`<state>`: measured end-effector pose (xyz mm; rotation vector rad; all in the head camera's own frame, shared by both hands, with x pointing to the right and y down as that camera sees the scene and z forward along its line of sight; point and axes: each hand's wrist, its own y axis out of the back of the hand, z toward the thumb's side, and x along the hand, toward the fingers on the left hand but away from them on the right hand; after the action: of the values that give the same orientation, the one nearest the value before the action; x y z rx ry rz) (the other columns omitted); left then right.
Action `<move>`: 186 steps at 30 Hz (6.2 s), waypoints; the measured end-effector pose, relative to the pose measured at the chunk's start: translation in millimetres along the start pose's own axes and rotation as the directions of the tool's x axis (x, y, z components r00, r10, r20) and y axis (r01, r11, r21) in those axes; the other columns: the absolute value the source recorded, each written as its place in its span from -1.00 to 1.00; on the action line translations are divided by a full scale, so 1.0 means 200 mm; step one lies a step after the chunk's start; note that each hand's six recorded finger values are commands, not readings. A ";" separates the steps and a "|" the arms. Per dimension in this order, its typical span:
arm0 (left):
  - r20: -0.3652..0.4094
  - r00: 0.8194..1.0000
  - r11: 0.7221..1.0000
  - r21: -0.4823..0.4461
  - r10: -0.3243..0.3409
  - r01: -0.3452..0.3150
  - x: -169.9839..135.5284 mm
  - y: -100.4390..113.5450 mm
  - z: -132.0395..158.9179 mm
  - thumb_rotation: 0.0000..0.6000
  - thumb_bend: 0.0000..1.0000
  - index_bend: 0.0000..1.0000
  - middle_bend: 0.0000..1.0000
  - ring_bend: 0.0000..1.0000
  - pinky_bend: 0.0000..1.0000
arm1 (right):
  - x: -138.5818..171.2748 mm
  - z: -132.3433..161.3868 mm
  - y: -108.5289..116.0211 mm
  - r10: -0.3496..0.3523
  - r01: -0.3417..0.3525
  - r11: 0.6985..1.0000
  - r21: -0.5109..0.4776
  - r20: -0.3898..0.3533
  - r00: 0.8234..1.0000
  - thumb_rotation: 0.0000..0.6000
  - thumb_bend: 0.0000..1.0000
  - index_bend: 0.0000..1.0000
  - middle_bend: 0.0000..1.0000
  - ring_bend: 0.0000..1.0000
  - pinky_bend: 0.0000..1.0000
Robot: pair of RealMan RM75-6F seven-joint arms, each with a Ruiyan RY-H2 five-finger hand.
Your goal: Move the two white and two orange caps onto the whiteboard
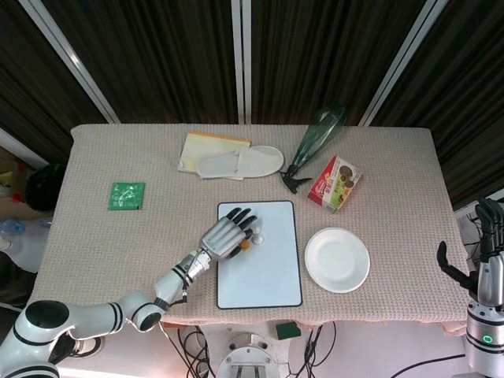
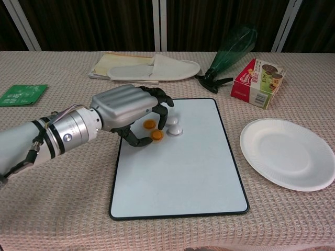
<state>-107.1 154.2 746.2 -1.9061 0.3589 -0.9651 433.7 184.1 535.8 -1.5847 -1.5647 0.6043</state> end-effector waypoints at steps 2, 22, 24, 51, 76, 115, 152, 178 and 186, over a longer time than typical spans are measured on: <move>0.001 1.000 1.000 0.003 -0.001 0.001 0.00 0.00 0.00 1.00 -0.39 0.07 -0.76 -0.90 -0.72 | 0.00 0.00 0.00 0.000 0.000 1.000 -0.002 0.001 1.000 1.00 -0.05 -0.91 -0.96 -1.00 -1.00; -0.010 1.000 0.999 0.032 -0.004 0.004 0.02 -0.01 -0.02 1.00 -0.39 -0.17 -0.76 -0.90 -0.72 | 0.00 -0.01 0.00 0.005 -0.005 1.000 0.004 0.003 1.000 1.00 -0.05 -0.91 -0.96 -1.00 -1.00; -0.012 1.000 0.999 0.034 -0.004 0.005 0.02 -0.01 -0.02 1.00 -0.39 -0.23 -0.76 -0.90 -0.72 | 0.00 -0.01 0.00 0.004 -0.004 1.000 0.004 0.004 1.000 1.00 -0.05 -0.91 -0.96 -1.00 -1.00; -0.010 1.000 1.000 0.029 0.012 -0.011 -0.03 0.03 -0.02 1.00 -0.39 -0.27 -0.76 -0.90 -0.72 | 0.00 0.00 0.00 0.001 -0.001 1.000 0.000 -0.002 1.000 1.00 -0.05 -0.91 -0.96 -1.00 -1.00; 0.021 0.999 0.992 -0.124 0.040 -0.037 -0.24 0.10 -0.05 0.54 0.03 -0.58 -0.98 -1.00 -0.74 | 0.00 0.02 -0.03 0.014 -0.014 1.000 -0.001 -0.011 1.000 1.00 -0.05 -0.91 -0.96 -1.00 -1.00; 0.018 0.998 0.998 -0.009 -0.058 0.058 -0.12 -0.06 -0.01 0.64 0.04 -0.51 -0.99 -1.00 -0.74 | 0.00 0.00 -0.01 0.006 -0.006 1.000 0.004 -0.001 1.000 1.00 -0.05 -0.91 -0.96 -1.00 -1.00; 0.020 1.000 0.999 -0.033 -0.010 0.011 -0.22 0.02 -0.02 0.91 0.04 -0.53 -0.99 -1.00 -0.75 | 0.01 0.00 -0.03 0.010 -0.010 1.000 0.001 -0.002 1.000 1.00 -0.05 -0.91 -0.96 -1.00 -1.00; 0.055 0.998 0.999 -0.011 -0.040 0.041 -0.18 -0.06 0.05 0.97 0.04 -0.52 -0.99 -1.00 -0.75 | 0.00 -0.01 -0.03 0.012 -0.012 1.000 0.006 0.006 1.000 1.00 -0.04 -0.91 -0.96 -1.00 -1.00; 0.039 0.998 0.999 0.011 -0.046 0.046 -0.18 -0.07 0.03 0.99 0.04 -0.52 -0.99 -1.00 -0.75 | 0.00 -0.01 -0.02 0.013 -0.014 1.000 0.010 0.007 1.000 1.00 -0.05 -0.91 -0.96 -1.00 -1.00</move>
<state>-127.5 187.0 740.3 -1.9286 0.2872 -0.9566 433.5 182.7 540.9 -1.5881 -1.5549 0.6252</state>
